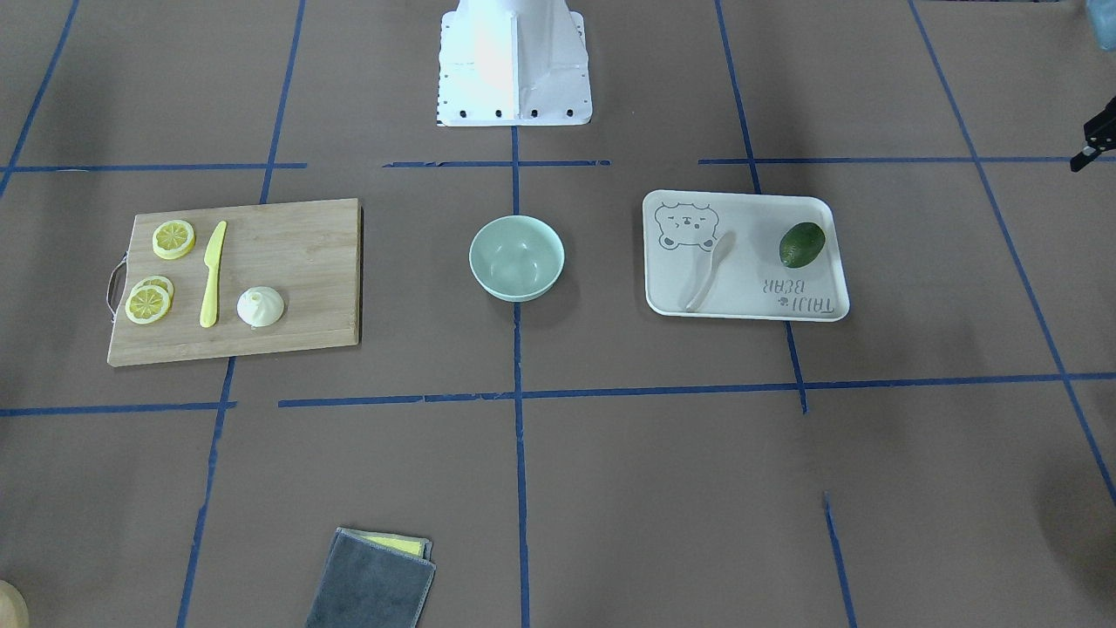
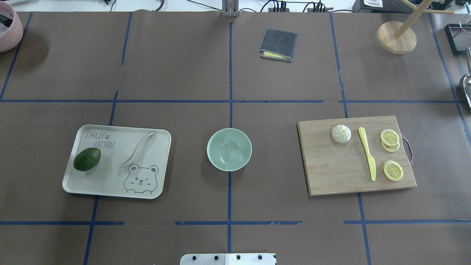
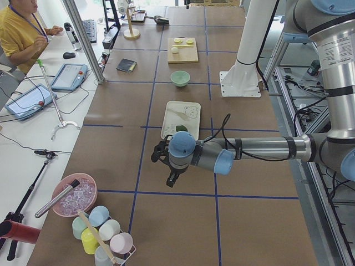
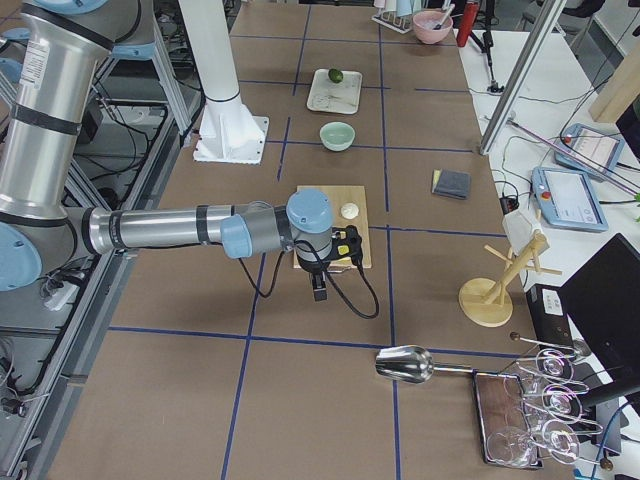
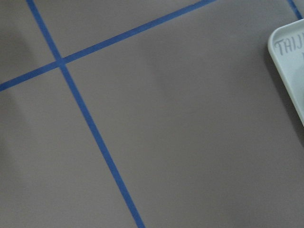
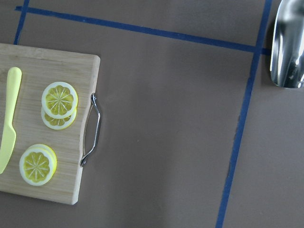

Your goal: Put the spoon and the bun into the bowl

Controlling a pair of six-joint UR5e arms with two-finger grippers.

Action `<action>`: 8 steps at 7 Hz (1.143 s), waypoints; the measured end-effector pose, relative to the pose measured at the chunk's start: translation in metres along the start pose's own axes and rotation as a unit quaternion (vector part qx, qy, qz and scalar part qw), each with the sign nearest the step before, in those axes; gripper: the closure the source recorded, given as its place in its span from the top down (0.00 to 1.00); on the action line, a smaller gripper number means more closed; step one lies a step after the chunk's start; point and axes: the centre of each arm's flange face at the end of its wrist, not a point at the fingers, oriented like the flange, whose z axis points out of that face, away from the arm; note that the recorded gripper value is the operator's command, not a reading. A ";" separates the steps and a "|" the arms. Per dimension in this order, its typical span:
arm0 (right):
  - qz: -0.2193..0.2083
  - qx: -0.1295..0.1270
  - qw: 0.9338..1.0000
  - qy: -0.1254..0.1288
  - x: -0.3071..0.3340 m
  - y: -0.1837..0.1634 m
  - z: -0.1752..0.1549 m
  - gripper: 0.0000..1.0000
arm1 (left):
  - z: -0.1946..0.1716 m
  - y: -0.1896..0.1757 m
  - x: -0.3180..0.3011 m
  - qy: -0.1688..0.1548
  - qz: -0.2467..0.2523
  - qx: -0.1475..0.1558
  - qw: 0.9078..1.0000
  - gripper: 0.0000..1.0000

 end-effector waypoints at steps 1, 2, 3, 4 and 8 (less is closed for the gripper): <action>0.006 0.007 1.000 0.004 0.005 0.000 -0.005 1.00 | -0.016 -0.019 0.000 -0.008 -0.025 -0.008 1.000 1.00; 0.011 0.008 1.000 0.005 0.008 0.000 -0.005 1.00 | -0.035 -0.037 0.008 -0.012 -0.040 -0.014 0.999 1.00; 0.013 0.007 1.000 0.004 0.009 0.001 -0.005 1.00 | -0.046 -0.046 0.016 -0.022 -0.040 -0.014 0.999 1.00; 0.014 0.007 1.000 0.003 0.009 0.002 -0.004 1.00 | -0.051 -0.051 0.018 -0.041 -0.029 -0.008 0.999 1.00; 0.019 0.002 1.000 -0.001 0.011 0.006 -0.002 1.00 | -0.032 -0.052 0.039 0.038 0.039 0.041 0.998 1.00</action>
